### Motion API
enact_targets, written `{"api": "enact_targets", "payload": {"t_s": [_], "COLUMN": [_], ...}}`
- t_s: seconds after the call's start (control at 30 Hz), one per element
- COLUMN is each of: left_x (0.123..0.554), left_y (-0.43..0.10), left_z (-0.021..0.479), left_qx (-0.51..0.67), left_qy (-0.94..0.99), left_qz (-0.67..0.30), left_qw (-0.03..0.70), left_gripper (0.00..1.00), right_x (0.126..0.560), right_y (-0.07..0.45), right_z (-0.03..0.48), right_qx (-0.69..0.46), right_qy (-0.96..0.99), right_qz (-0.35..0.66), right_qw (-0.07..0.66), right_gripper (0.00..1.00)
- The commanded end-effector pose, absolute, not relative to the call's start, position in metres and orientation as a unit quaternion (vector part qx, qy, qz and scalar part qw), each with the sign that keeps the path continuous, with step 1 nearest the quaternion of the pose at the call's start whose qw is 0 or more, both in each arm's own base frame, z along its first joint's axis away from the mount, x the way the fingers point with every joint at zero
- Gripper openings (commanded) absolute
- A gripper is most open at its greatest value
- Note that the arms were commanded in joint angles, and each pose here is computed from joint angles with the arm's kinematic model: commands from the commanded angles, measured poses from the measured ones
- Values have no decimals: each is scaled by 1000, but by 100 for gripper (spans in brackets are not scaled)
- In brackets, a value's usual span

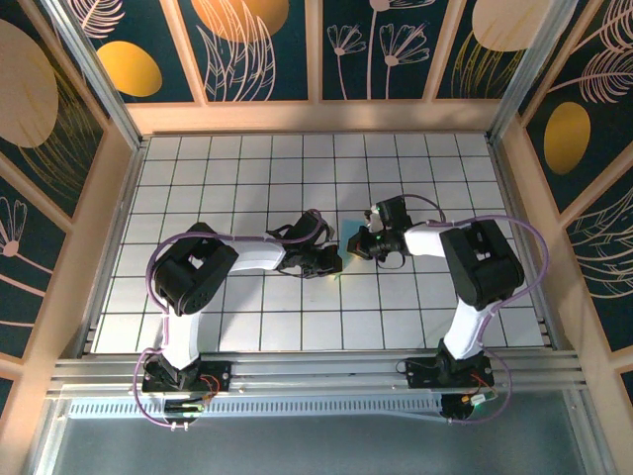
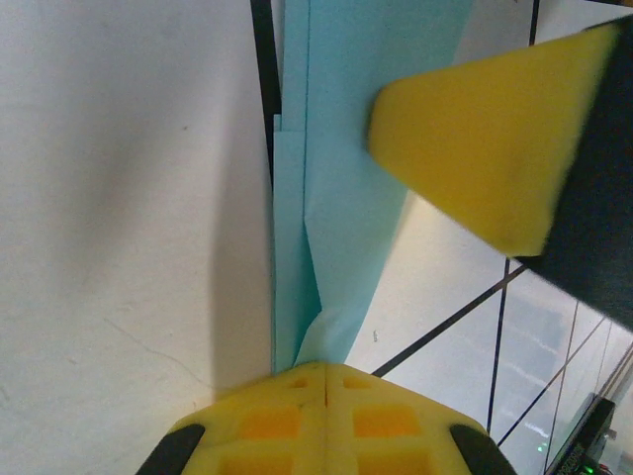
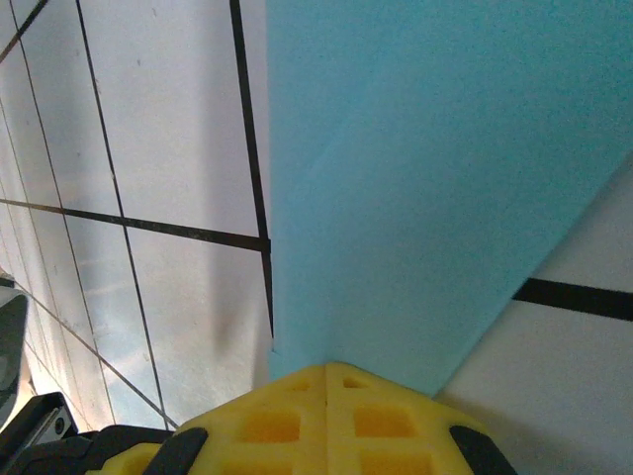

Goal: Fold a paper plane with a square sheet of paper (fold left side to right side)
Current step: Fold the wing for the fifth time at the center of the table.

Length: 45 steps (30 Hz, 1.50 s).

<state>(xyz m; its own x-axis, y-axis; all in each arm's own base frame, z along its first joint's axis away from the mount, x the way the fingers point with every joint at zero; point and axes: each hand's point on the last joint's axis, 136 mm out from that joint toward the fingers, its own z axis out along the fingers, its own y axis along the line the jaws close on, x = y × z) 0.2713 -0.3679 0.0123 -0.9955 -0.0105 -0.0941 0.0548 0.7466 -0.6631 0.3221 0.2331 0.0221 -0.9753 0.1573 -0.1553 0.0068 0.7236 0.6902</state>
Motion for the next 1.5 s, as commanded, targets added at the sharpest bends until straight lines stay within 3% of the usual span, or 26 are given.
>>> {"api": "enact_targets", "payload": {"t_s": [0.0,0.43,1.0,1.47], "left_x": [252,251,252,251], "left_y": [-336,-332,-327,-324], "left_z": [-38,-42,-46,-49], "left_qx": [-4,-4,-8,-7], "left_qy": [964,969,973,976], "left_qz": [-265,-248,-229,-219], "left_qw": [8,8,7,6], "left_gripper": [0,0,0,0], "right_x": [329,293,284,347], "right_y": [230,247,249,210], "right_z": [45,36,3,12], "right_qx": [31,37,58,61], "right_qy": [920,912,925,929], "right_qz": [366,397,371,344], "right_qw": [138,99,55,123], "right_gripper": [0,0,0,0]}}
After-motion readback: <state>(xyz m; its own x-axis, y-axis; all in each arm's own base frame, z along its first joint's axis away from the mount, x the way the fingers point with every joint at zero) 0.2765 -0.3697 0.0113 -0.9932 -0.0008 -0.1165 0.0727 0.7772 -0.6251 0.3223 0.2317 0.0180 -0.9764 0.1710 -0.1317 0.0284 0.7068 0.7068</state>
